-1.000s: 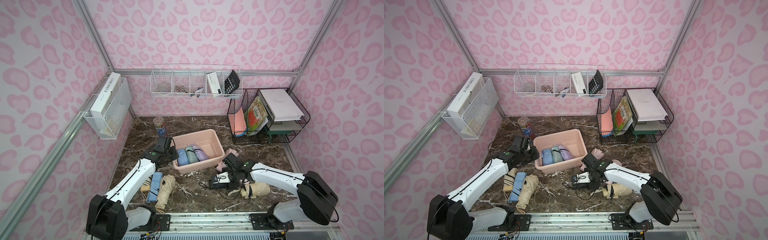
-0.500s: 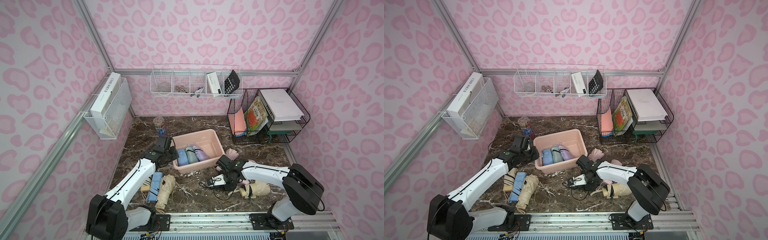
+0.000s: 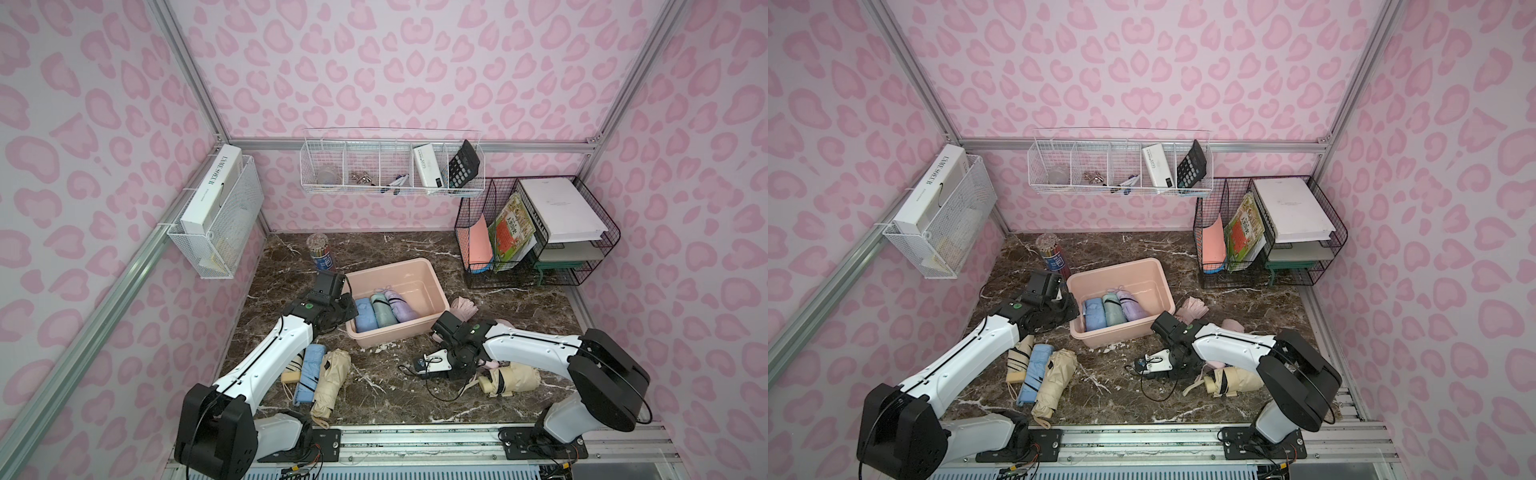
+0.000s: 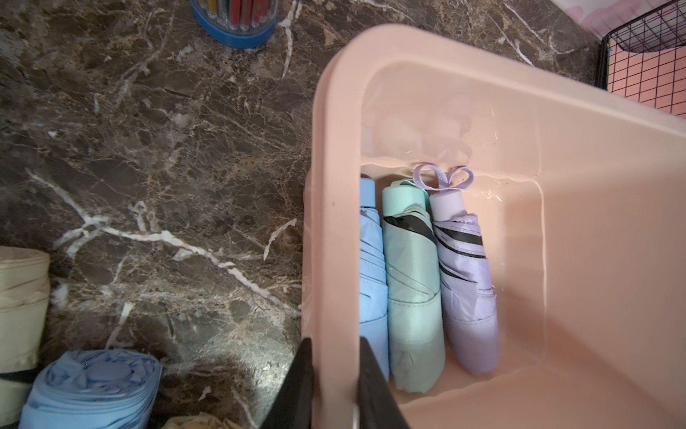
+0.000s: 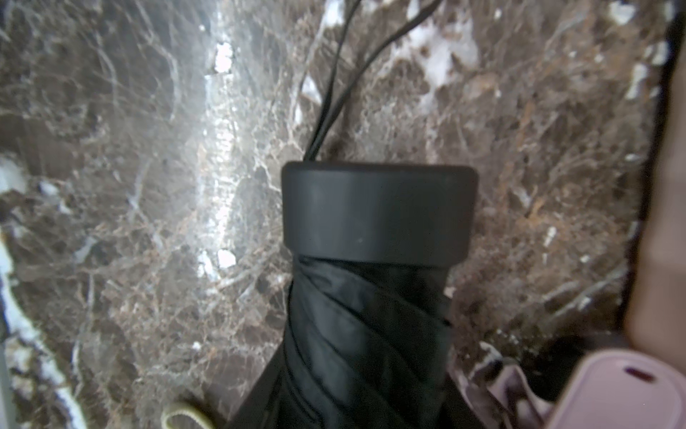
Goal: Put the umbrella into the storage box
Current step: Adjust the storage box at the center of the board, then place the umbrella in the storage box.
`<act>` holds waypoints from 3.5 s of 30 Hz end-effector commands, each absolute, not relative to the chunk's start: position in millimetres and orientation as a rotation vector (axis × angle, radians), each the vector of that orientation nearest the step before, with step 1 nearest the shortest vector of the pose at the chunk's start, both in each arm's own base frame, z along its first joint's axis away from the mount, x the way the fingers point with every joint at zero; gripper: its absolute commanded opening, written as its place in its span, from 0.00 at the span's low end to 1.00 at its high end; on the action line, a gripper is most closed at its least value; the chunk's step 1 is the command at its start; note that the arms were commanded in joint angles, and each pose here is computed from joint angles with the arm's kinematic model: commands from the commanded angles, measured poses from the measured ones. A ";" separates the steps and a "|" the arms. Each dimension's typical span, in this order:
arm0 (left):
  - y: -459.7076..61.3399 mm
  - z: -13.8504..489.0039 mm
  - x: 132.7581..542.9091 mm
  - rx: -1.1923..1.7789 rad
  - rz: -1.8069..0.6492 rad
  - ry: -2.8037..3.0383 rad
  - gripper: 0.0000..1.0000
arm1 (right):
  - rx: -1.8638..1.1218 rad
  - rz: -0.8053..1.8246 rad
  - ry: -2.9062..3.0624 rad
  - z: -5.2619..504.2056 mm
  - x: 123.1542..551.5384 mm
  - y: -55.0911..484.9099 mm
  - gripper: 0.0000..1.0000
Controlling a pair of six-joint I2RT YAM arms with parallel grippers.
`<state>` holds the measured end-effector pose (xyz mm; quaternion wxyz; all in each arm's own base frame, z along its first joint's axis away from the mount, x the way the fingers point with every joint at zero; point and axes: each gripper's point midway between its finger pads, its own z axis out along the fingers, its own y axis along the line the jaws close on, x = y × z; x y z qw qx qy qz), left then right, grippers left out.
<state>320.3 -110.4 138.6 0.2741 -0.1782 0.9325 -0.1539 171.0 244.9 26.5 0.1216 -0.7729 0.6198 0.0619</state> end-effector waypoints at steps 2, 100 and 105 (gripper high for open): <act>-118.8 138.5 322.9 -0.448 -0.465 2.506 0.17 | -2.181 0.225 1.789 43.9 170.5 255.4 0.37; -115.5 144.4 322.4 -0.391 -0.405 2.542 0.01 | -0.564 0.144 2.217 215.0 368.1 332.6 0.61; -113.5 149.8 323.1 -0.400 -0.397 2.529 0.27 | -0.610 0.171 2.177 223.6 352.3 321.3 0.61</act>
